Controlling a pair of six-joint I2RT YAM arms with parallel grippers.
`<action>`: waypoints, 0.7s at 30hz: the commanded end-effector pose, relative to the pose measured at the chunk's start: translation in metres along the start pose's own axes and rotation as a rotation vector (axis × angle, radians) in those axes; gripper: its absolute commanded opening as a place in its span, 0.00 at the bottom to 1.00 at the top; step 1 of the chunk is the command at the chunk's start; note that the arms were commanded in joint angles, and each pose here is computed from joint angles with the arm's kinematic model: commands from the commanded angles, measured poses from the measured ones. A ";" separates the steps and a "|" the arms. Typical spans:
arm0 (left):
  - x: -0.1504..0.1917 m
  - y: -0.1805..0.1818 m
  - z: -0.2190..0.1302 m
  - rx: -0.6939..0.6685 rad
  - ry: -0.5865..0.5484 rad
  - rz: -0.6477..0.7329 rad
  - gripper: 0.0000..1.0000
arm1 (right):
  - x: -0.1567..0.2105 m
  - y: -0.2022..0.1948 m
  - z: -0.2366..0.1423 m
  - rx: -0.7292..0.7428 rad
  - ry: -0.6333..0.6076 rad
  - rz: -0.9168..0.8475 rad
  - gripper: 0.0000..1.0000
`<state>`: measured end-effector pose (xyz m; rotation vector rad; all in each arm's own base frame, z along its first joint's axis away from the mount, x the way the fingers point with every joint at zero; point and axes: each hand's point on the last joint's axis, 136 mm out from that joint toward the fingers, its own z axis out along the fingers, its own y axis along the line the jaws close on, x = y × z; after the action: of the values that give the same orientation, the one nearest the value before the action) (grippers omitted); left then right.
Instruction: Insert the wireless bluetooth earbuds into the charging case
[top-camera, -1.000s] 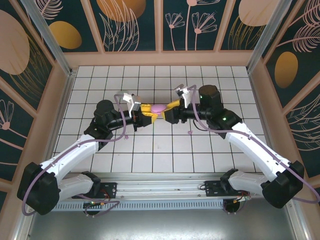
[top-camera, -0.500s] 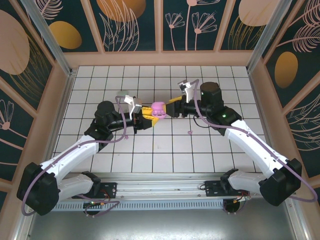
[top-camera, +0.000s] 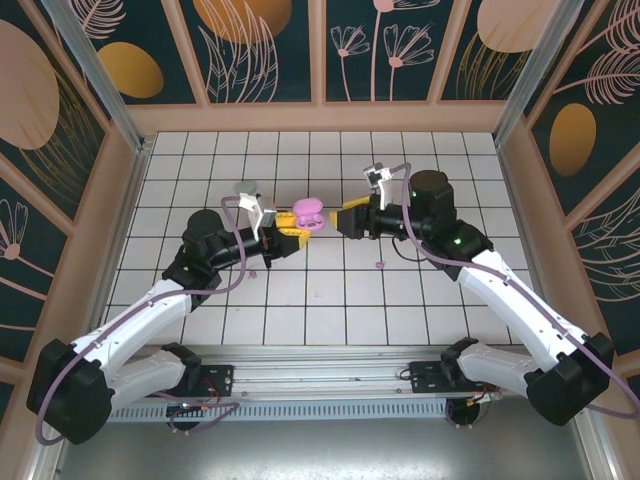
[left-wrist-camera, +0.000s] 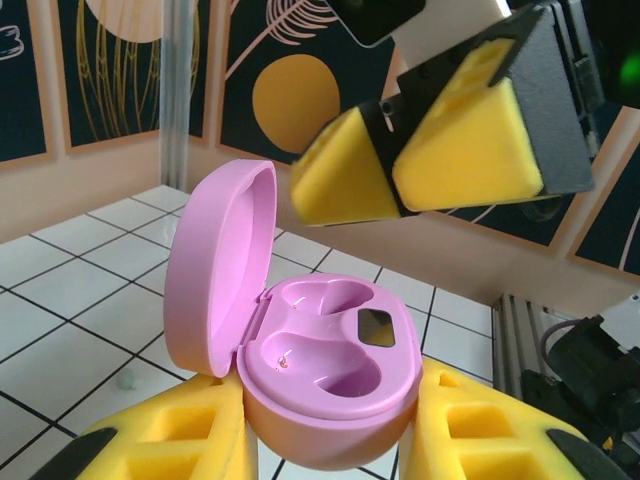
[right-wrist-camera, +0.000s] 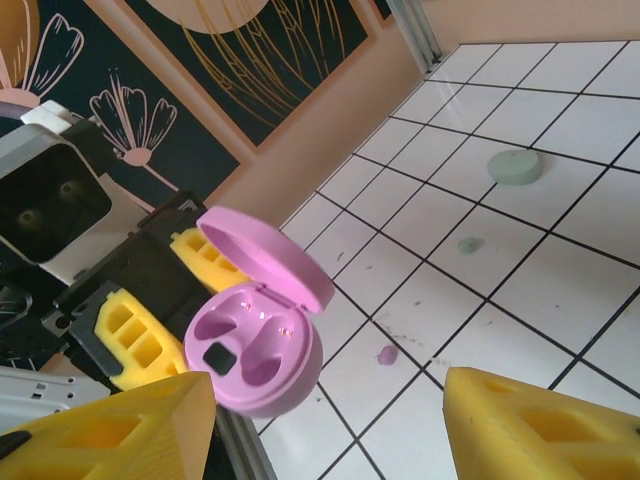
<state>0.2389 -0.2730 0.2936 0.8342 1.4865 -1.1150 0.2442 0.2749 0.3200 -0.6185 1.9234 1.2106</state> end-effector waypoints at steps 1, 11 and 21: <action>0.004 0.005 0.001 -0.025 0.004 0.009 0.08 | 0.001 0.005 -0.003 -0.023 -0.013 0.009 0.62; 0.015 0.015 0.007 -0.047 0.029 -0.018 0.07 | 0.000 -0.010 -0.010 0.057 -0.027 0.026 0.62; 0.026 0.019 0.004 -0.072 0.048 -0.029 0.07 | 0.010 -0.059 -0.022 0.195 -0.030 0.189 0.61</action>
<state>0.2531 -0.2733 0.2692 0.7911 1.5708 -1.0824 0.2698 0.2413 0.2990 -0.4180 2.0185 1.1412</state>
